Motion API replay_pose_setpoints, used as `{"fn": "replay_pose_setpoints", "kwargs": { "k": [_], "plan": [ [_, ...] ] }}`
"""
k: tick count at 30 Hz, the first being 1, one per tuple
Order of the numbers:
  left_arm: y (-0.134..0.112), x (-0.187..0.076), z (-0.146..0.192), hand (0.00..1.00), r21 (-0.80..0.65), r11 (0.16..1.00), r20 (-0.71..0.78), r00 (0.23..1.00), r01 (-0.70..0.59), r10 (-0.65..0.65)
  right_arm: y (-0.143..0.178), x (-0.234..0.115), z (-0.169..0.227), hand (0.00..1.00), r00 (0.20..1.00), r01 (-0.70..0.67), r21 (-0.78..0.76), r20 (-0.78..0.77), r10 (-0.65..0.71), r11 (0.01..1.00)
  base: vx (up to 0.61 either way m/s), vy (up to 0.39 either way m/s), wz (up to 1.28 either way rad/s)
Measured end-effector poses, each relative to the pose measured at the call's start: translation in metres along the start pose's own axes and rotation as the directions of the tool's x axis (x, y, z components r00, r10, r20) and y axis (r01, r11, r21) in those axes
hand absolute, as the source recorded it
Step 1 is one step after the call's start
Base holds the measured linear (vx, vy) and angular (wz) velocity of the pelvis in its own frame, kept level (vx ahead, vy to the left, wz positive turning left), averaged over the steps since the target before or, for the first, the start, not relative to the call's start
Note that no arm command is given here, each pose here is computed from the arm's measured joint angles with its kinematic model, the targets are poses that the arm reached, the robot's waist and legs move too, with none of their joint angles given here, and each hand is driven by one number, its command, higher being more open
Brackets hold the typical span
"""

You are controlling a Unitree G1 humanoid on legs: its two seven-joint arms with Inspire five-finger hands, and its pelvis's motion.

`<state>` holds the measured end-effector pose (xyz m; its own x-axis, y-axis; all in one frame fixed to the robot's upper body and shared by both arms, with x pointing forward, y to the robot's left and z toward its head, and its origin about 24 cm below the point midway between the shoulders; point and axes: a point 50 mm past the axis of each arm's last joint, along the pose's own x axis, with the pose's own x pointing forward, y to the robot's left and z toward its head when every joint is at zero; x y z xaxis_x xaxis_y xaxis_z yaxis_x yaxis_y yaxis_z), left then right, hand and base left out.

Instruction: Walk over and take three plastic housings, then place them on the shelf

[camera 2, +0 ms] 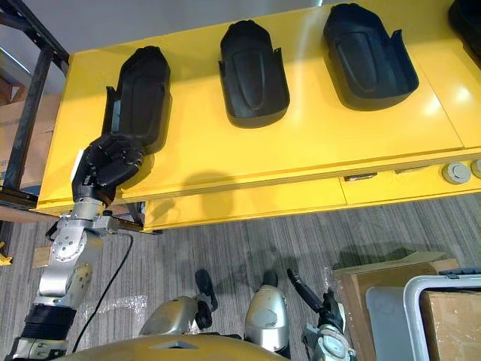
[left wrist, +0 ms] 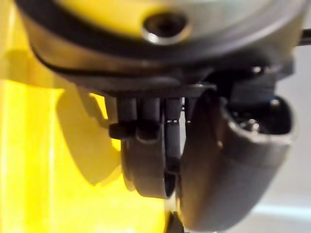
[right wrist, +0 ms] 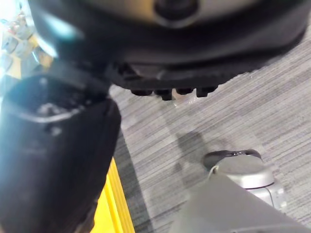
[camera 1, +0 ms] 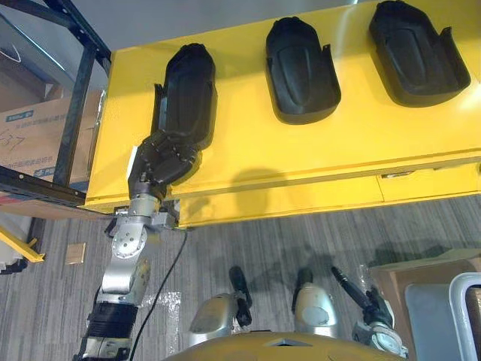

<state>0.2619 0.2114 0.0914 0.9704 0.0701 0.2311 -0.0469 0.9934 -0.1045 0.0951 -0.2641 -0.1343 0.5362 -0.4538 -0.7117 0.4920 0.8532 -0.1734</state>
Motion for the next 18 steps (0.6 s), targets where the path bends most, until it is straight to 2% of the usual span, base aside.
{"fn": "replay_pose_setpoints", "kwargs": {
  "k": [8,18],
  "plan": [
    [0.006,0.014,0.009,0.0,0.029,1.0,0.032,0.999,-0.009,0.008,0.004,0.001,0.004,1.0,1.0,-0.012,0.001,0.012,0.012,1.0,0.0,-0.006,-0.02],
    [0.008,0.017,0.013,0.0,0.029,1.0,0.048,0.999,-0.011,0.009,0.006,0.001,0.005,1.0,1.0,-0.018,0.007,0.017,0.018,1.0,0.0,-0.001,-0.03]
  ]
}}
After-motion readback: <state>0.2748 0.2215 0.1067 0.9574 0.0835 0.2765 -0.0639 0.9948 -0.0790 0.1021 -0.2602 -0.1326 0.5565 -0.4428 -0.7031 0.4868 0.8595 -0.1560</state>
